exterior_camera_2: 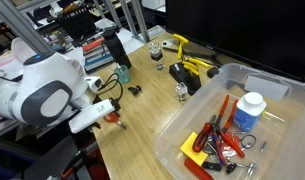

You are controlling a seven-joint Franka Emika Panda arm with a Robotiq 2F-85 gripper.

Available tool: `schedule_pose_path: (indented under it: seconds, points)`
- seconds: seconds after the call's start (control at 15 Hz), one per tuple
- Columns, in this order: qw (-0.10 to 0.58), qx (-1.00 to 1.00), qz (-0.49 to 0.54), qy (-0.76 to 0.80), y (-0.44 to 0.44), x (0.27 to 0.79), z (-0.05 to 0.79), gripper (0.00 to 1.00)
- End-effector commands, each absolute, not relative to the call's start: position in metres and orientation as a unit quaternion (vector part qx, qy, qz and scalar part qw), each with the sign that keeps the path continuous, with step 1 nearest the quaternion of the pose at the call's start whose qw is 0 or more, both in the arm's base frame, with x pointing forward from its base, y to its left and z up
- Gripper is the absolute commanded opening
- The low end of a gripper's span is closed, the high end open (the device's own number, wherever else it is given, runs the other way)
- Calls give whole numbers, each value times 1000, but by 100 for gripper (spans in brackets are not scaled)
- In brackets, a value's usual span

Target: Remove the scissors from the desk and put it in the clear container on the right

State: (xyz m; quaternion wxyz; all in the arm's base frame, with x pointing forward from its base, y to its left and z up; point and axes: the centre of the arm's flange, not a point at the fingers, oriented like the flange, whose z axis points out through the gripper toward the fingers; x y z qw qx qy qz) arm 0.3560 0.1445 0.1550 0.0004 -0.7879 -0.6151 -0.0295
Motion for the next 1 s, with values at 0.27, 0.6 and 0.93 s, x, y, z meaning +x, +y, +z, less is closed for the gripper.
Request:
schedule_pose_path:
  seconds: [0.27,0.6,0.93]
  points:
    - [-2,-784,-35,-620,150,365,140,100]
    - [-2,-782,-26,-623,152,368,132,100]
    - [-3,-779,-21,-627,153,369,126,100]
